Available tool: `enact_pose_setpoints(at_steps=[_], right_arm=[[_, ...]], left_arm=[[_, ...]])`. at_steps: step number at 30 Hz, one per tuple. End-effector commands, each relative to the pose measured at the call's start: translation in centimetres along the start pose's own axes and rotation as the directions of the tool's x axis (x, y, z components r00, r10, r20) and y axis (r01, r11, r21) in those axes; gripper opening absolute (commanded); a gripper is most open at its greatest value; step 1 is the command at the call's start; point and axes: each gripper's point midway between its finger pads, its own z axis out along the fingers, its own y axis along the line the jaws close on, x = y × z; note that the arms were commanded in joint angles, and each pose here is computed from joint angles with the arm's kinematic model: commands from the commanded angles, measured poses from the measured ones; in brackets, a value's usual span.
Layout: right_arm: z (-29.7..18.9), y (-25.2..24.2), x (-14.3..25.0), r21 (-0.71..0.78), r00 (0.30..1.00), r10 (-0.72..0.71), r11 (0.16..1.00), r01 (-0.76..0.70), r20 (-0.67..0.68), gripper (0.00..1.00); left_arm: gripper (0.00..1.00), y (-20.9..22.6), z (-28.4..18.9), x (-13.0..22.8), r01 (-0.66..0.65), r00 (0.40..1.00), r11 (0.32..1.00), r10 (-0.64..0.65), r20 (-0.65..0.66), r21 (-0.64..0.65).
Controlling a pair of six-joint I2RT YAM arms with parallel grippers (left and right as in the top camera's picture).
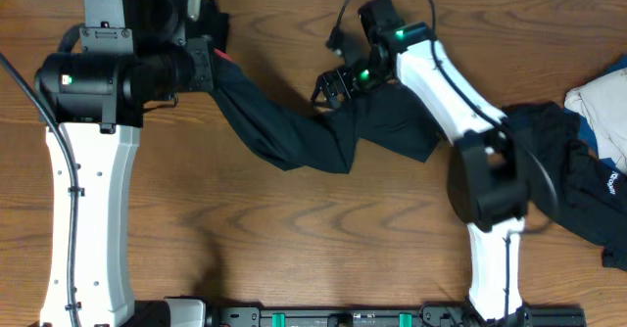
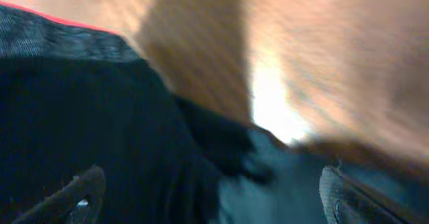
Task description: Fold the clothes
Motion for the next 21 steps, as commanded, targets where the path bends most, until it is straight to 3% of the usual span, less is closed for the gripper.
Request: enact_pose_setpoints(at_steps=[1,5,10,17,21], right_arm=[[-7.0,0.9,-2.4,0.273,0.99,-0.071,0.961,0.036,0.12,0.99],[-9.7,3.6,-2.1,0.315,0.984,-0.104,0.948,0.054,0.144,0.99],[-9.0,6.7,-1.1,0.281,0.989,-0.074,0.959,0.036,0.127,0.99],[-5.8,11.5,0.0,0.219,0.992,-0.035,0.976,0.008,0.12,0.99],[-3.4,14.6,0.7,0.208,0.988,-0.093,0.976,0.065,0.127,0.99]], left_arm=[[0.06,2.6,-0.6,-1.6,0.081,0.994,0.986,-0.069,0.086,-0.146],[0.06,4.5,-1.2,-3.8,0.162,0.972,0.961,-0.117,0.202,-0.226],[0.06,5.3,-1.9,-5.8,0.236,0.939,0.949,-0.168,0.299,-0.209],[0.06,5.9,-2.1,-6.1,0.25,0.933,0.941,-0.171,0.317,-0.227],[0.06,5.9,-2.1,-6.1,0.25,0.933,0.941,-0.171,0.317,-0.227]])
